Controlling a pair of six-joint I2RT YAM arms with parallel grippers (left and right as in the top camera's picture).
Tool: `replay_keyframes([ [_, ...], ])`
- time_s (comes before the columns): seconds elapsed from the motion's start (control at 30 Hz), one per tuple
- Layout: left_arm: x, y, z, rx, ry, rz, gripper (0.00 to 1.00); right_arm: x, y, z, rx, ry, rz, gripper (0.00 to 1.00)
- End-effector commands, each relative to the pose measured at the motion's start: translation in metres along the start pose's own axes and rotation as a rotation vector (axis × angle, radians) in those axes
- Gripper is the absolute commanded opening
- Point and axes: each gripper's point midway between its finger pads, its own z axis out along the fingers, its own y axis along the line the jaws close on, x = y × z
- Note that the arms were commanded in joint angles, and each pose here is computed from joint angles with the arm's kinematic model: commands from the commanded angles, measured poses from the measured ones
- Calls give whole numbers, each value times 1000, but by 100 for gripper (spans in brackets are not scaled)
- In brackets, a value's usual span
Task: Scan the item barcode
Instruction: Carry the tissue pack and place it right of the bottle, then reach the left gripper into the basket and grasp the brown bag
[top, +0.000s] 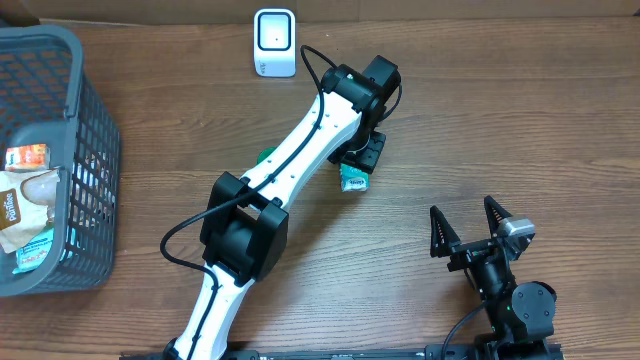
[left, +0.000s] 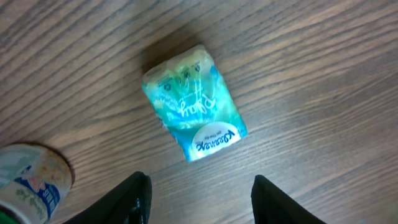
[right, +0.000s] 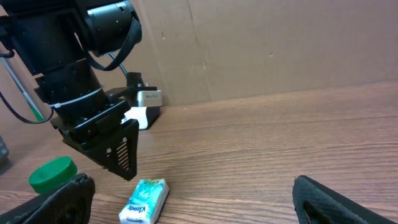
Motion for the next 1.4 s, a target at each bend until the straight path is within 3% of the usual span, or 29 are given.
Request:
replay_keyframes([
  [0.0,-16,7,-27,3,-67,-22,52,1,-2,0,7,-8,-2,100],
  [0.2,-33,30,-120,13,-260,-69,52,1,-2,0,7,-8,-2,100],
  [0.33,-27,60,-189,-6,-403,-125,55,1,-2,0,7,-8,-2,100],
  [0.8,106,225,-354,-154,-729,-563,63,1,-2,0,7,-8,-2,100],
  [1.1,175,310,-377,-257,-784,-876,72,1,-2,0,7,-8,-2,100],
  [1.37,220,366,-330,-264,-615,-1153,72,1,-2,0,7,-8,-2,100],
])
